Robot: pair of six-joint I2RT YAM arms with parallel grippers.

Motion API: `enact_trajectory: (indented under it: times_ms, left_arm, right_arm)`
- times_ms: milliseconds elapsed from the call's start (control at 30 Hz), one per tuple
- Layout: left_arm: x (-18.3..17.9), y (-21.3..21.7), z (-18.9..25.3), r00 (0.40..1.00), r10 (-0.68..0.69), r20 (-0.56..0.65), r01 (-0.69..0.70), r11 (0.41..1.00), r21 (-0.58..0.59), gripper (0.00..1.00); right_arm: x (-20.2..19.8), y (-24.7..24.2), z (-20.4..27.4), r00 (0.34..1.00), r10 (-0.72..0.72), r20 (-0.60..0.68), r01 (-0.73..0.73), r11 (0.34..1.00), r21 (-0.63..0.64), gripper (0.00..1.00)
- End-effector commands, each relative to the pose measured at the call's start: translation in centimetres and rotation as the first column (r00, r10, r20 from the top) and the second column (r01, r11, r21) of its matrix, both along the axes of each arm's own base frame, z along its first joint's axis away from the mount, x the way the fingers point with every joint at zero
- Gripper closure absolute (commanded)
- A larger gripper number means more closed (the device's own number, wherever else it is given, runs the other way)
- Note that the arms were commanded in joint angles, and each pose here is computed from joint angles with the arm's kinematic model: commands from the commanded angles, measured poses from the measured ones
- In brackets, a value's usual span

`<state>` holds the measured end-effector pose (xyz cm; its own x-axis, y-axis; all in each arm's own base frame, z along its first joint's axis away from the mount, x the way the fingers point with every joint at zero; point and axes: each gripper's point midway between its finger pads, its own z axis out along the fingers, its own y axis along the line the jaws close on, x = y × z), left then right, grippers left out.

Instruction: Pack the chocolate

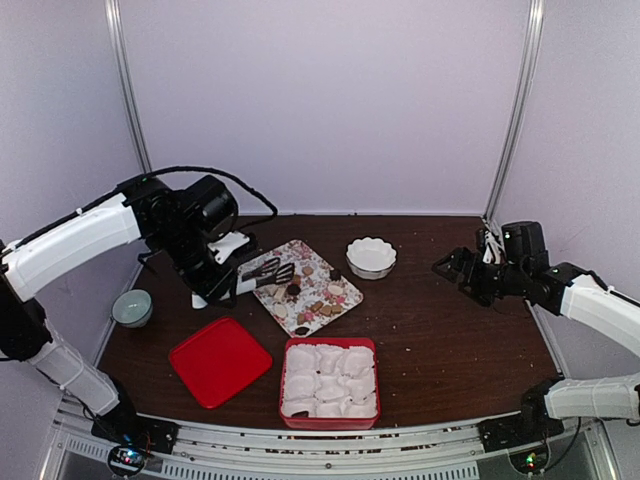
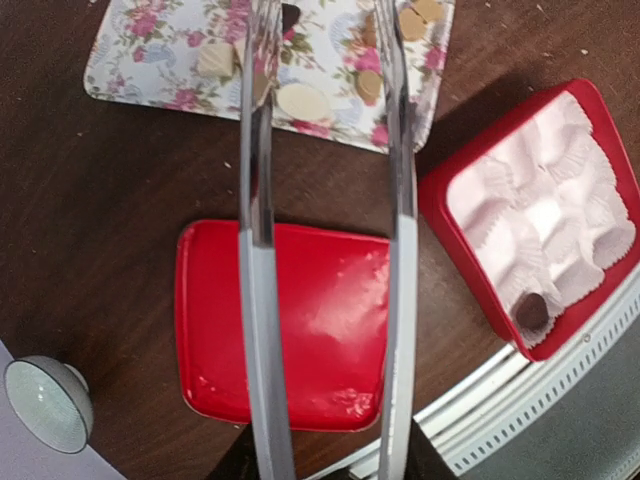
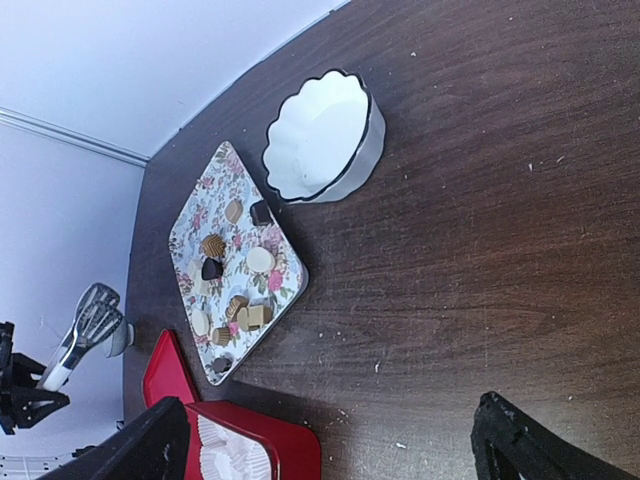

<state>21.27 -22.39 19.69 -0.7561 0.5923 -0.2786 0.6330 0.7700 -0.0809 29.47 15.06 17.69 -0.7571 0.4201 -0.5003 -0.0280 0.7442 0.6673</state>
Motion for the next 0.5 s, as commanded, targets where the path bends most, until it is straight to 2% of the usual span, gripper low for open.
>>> enact_trajectory:
  times_ms: [0,133,467]
  left_arm:
    - [4.2,0.1,0.5,0.994,0.01,0.113,-0.02,0.996,0.088,0.64]
    - [5.4,-0.2,-0.6,0.994,-0.025,0.108,0.008,0.988,0.153,0.63]
    - [6.9,-2.5,-3.9,0.995,-0.084,0.048,0.075,0.983,0.17,0.6]
  right_arm:
    - [1.0,-0.4,1.5,0.999,-0.031,0.043,0.031,1.0,0.007,0.0]
    - [1.2,-0.5,1.4,0.998,-0.043,0.04,0.042,0.999,0.008,0.0]
    - [1.5,-0.7,1.1,0.998,-0.053,0.031,0.053,0.999,0.009,0.0]
